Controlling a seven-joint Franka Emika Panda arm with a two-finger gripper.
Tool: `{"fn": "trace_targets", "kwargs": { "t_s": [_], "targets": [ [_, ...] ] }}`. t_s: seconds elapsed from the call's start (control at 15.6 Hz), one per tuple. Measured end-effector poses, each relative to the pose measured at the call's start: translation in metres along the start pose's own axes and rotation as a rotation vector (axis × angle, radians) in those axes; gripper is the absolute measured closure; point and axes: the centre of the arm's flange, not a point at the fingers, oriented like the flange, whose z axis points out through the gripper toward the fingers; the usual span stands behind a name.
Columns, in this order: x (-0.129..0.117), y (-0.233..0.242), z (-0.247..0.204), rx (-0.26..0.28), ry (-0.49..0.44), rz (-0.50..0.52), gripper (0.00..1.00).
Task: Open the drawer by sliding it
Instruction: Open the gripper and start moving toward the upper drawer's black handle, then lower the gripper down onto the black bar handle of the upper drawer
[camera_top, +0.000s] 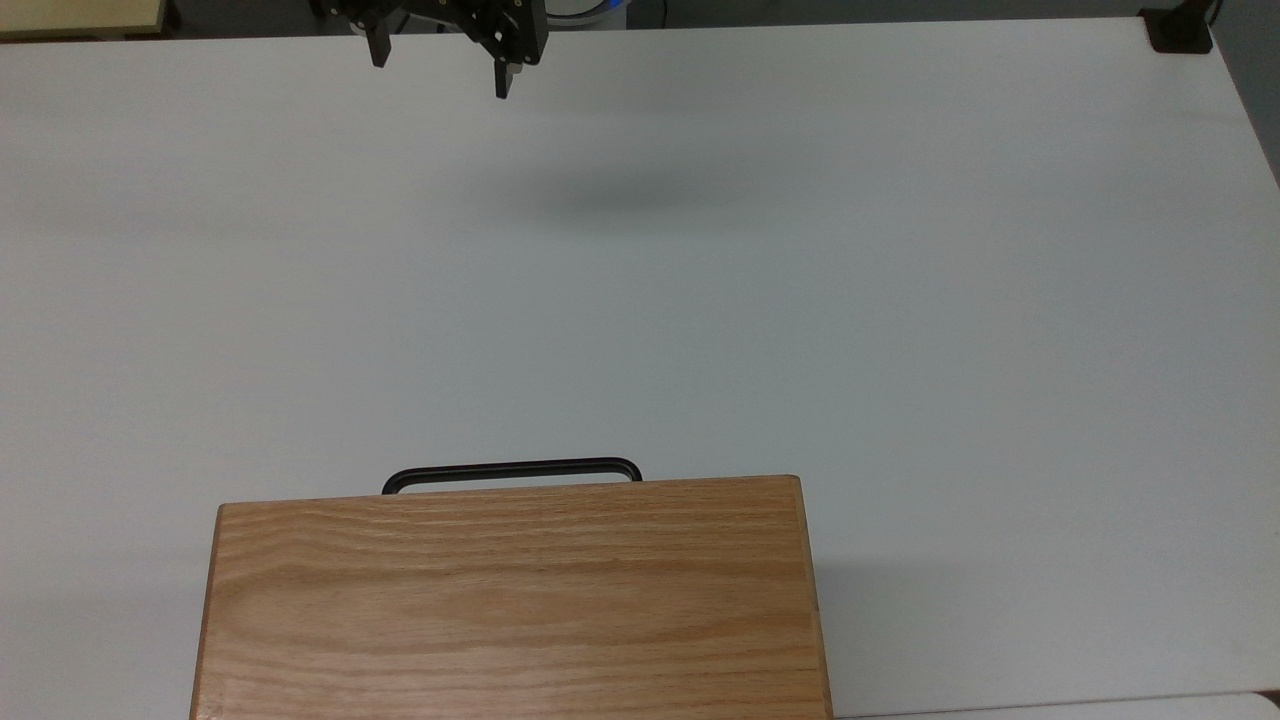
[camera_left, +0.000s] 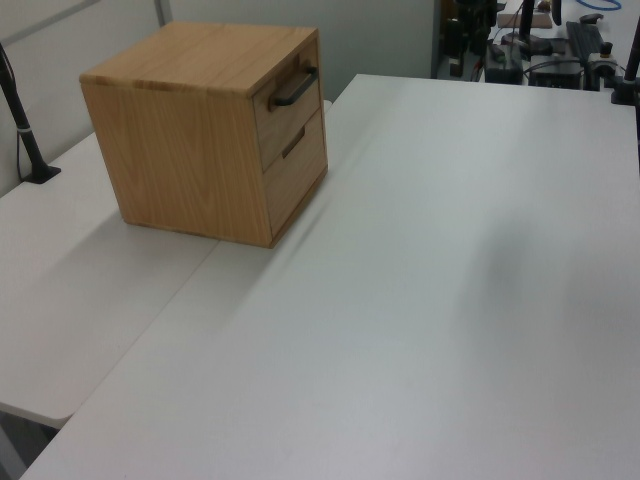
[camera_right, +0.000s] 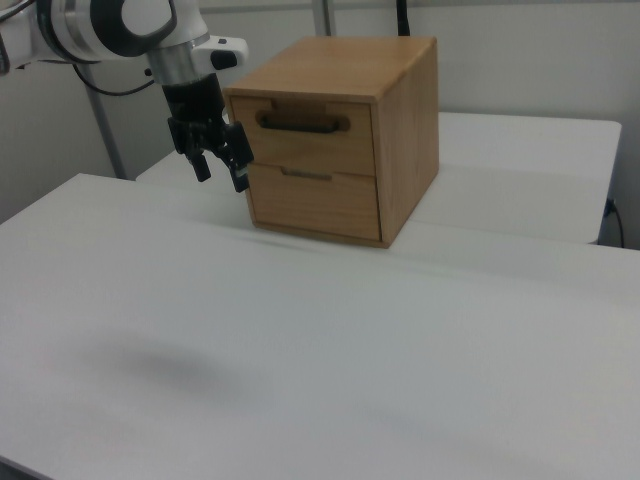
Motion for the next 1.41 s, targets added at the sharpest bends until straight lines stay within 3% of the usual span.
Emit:
{"fn": "trace_targets", "kwargs": {
  "t_s": [0.7,0.9,1.09,1.28,1.41],
  "targets": [
    [0.007,-0.006,0.018,-0.008,-0.030,-0.006,0.00],
    [0.010,-0.010,0.021,0.017,-0.022,-0.004,0.00],
    [0.026,-0.019,0.026,0.171,0.030,0.074,0.00],
    [0.055,-0.015,0.031,0.340,0.128,0.292,0.04],
    [0.067,-0.016,0.029,0.403,0.188,0.428,0.04]
  ]
}}
